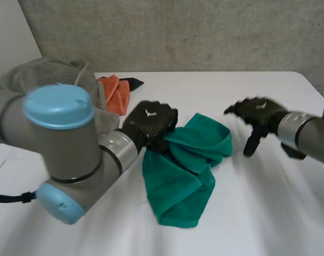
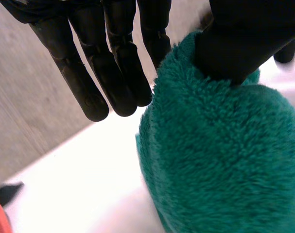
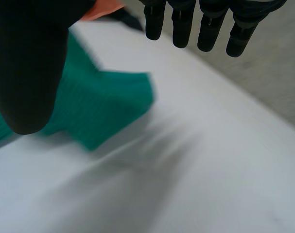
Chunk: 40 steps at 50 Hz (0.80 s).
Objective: Fold the laundry.
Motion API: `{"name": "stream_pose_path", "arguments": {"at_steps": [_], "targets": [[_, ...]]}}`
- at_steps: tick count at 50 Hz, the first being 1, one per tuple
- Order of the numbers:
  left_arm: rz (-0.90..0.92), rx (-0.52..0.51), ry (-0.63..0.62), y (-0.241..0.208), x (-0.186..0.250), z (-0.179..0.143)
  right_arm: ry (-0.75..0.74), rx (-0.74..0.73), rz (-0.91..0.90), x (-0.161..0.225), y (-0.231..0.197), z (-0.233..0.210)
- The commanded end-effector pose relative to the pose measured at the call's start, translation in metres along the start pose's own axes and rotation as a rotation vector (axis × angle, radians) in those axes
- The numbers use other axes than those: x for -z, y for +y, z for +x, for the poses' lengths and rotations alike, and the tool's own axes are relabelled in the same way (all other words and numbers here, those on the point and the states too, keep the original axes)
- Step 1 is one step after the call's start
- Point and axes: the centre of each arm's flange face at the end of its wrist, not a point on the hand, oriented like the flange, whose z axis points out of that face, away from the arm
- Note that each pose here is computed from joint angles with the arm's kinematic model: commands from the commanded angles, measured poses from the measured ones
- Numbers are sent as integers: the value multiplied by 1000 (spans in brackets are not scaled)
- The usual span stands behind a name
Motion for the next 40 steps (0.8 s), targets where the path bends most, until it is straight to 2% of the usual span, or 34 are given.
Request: {"name": "stream_pose_path", "arguments": {"at_steps": [1,4,7,13,18,22,26,31,36,40], "targets": [[71,-10,-21,-25,24,-1,-76,16,32,-30,28,-29],[61,-6,-36,-23,25,-2,-54,58,102,-50,34,-36],[49,-5,-46,-19,26,-2,37,83,160,-66,33,-26],[45,-8,-82,-20,27,-7,148,152,237,-64,14,-15],[87,-19,-138,-36,34,-18,221,199,333,-29,-30,-1],[148,-25,-193,-58,44,-35,266,283,401,36,-82,5],[204,-39,-257,-78,55,-57,312,374,376,84,-101,20],[169,-58,-264,-74,55,-61,310,419,293,113,-101,22],[77,-95,-241,-49,41,-59,231,372,183,110,-83,13],[-14,-152,-228,-18,15,-63,157,342,73,79,-57,5]]}}
